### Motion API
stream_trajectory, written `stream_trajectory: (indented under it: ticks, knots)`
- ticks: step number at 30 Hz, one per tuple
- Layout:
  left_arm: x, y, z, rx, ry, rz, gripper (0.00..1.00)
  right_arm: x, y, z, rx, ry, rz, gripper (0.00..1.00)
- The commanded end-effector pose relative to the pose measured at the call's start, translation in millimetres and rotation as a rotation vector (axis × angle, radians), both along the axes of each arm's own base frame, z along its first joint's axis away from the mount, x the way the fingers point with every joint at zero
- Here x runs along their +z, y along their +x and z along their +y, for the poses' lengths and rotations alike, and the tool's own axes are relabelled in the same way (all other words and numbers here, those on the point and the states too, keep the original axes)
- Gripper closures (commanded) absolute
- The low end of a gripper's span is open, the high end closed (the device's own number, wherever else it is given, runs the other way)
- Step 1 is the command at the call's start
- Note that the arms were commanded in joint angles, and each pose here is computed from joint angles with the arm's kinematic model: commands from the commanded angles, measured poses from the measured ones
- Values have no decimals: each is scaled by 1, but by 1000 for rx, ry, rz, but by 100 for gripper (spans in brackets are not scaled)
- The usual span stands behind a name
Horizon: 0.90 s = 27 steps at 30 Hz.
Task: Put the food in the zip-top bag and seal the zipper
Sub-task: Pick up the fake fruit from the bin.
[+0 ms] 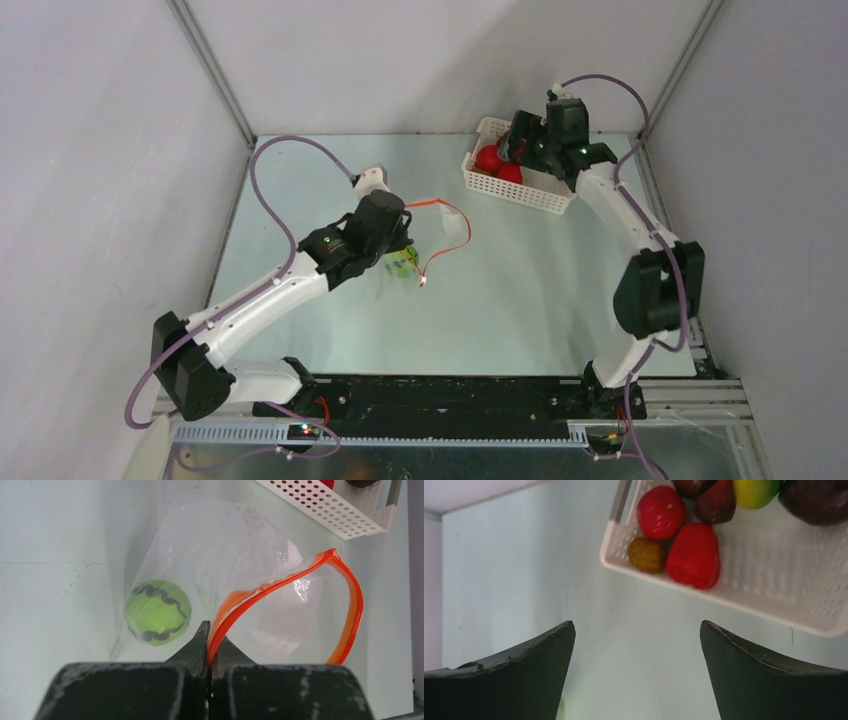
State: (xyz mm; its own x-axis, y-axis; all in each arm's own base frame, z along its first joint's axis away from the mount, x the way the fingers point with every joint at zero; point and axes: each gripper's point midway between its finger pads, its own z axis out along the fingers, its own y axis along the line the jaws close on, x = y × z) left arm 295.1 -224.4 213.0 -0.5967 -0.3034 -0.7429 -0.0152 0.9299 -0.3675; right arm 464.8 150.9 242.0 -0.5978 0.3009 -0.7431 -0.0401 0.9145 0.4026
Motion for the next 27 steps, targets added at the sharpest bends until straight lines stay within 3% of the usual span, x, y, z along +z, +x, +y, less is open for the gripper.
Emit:
stream_trajectory:
  ticks: [1,13,27]
  knots:
    - [16,0,15,40,-3,-47,100,-2,48,-16,-185,1,-19,1]
    - [18,-2,28,74,25,-62,100,-39,127,13,-259,163,-32,1]
    - [19,-7,33,84,-4,-84,100,-104,162,19,-344,170,63,1]
